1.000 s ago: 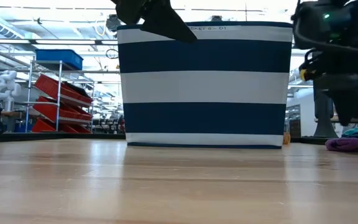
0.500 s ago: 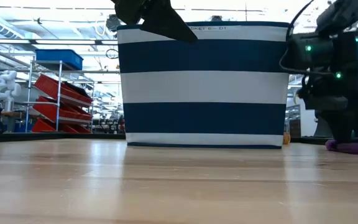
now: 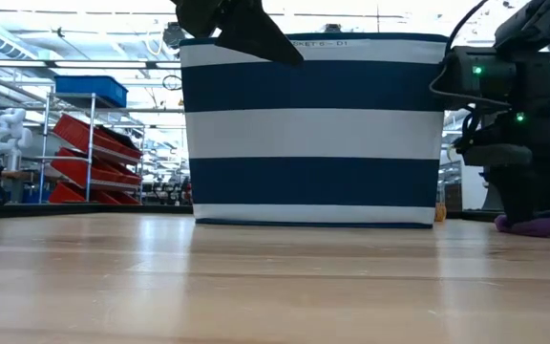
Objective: Sort clothes
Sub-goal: Put the black socks into the blue laundry organizer
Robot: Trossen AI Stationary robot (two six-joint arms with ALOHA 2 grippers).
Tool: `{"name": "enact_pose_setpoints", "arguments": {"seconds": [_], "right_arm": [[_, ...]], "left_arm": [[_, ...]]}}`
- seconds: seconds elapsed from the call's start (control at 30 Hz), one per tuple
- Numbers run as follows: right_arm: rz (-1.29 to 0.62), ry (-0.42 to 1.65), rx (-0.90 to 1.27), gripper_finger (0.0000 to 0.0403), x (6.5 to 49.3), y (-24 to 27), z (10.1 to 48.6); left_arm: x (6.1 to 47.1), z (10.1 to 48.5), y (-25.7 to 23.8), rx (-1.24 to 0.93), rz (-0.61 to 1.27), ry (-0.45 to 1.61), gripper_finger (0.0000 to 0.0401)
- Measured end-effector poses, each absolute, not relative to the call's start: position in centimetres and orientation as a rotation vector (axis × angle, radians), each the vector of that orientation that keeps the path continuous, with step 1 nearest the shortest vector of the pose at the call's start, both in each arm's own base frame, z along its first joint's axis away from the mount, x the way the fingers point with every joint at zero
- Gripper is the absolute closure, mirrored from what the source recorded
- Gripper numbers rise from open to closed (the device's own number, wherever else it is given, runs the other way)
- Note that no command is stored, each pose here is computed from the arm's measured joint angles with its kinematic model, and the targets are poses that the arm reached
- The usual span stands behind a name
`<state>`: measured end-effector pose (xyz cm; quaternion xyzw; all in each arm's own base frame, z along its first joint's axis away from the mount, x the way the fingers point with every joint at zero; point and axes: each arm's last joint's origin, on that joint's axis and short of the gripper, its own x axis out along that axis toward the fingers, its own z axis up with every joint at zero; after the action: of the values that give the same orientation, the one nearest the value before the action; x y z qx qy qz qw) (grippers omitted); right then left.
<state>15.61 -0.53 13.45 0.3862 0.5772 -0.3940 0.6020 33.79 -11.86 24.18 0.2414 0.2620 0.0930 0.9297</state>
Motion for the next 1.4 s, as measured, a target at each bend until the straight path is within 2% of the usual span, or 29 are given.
{"name": "enact_pose_setpoints", "arguments": {"seconds": [0.1,0.2,0.6,0.93,1.2,1.4], "right_arm": [[-0.923,1.335,0.906,0.0151,15.6,-0.5,13.5],[-0.919,1.340,0.915,0.0185,15.6,-0.5,13.5],[-0.889,1.348,0.899,0.0387,15.7,-0.3,13.5],[-0.695,1.292,0.935,0.0391,17.6,2.3,14.8],[-0.301,0.974,0.953,0.0394,22.1,6.2,19.3],[-0.104,0.772,0.867,0.0394,23.8,8.8,23.8]], "left_arm": [[33.8,24.2,-11.9,0.495,0.191,0.537,0.0258],[33.8,24.2,-11.9,0.494,0.191,0.536,0.0258],[33.8,24.2,-11.9,0.494,0.191,0.534,0.0258],[32.1,26.7,-12.0,0.514,0.270,0.488,0.0258],[29.8,28.4,-10.9,0.546,0.291,0.542,0.0258],[27.7,30.2,-10.2,0.499,0.316,0.540,0.0260]]}}
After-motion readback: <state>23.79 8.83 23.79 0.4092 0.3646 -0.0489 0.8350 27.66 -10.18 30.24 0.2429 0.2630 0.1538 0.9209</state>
